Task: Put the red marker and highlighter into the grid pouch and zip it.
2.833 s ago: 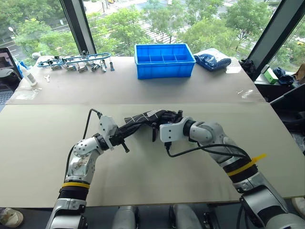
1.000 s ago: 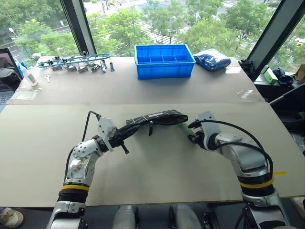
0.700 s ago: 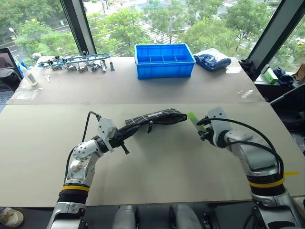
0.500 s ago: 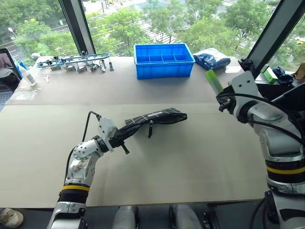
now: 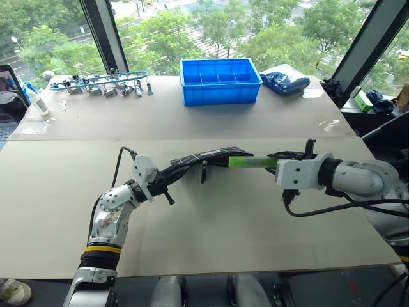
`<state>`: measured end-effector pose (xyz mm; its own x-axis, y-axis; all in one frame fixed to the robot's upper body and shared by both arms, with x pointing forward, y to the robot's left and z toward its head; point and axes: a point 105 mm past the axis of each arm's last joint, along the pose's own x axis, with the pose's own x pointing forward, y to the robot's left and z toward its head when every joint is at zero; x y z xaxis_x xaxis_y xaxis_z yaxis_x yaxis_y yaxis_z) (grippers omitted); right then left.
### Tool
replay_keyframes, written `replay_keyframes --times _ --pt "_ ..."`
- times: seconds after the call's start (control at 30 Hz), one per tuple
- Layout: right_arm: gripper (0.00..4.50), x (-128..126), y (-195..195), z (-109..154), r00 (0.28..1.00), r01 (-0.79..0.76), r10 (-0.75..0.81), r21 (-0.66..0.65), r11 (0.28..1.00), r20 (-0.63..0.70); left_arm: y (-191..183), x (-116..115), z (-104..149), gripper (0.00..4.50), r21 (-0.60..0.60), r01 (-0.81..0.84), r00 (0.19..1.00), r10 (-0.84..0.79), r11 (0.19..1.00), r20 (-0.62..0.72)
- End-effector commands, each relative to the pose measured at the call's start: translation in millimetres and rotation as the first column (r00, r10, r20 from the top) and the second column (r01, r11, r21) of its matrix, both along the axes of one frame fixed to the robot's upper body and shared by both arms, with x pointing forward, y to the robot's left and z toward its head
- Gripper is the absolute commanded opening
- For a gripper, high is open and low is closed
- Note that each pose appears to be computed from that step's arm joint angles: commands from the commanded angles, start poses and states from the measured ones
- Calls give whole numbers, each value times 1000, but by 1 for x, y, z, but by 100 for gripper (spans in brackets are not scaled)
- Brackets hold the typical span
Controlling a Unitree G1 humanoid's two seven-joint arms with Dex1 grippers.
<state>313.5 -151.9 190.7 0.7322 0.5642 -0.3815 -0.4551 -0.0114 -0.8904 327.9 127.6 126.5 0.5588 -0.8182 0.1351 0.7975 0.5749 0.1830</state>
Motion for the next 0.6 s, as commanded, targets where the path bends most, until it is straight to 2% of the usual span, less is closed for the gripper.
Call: replay_keyframes --times 0.03,0.37,0.6 --pt "99 3 7 6 997 -31 34 -39 999 63 -1 -1 12 0 -4 13 998 -13 1000 54" --pt "99 16 11 -6 997 -23 31 -107 994 73 -4 0 13 0 -8 19 998 -18 1000 57" --pt "99 28 41 -9 991 -87 99 -126 988 91 -7 1 13 0 -11 26 998 -26 1000 56"
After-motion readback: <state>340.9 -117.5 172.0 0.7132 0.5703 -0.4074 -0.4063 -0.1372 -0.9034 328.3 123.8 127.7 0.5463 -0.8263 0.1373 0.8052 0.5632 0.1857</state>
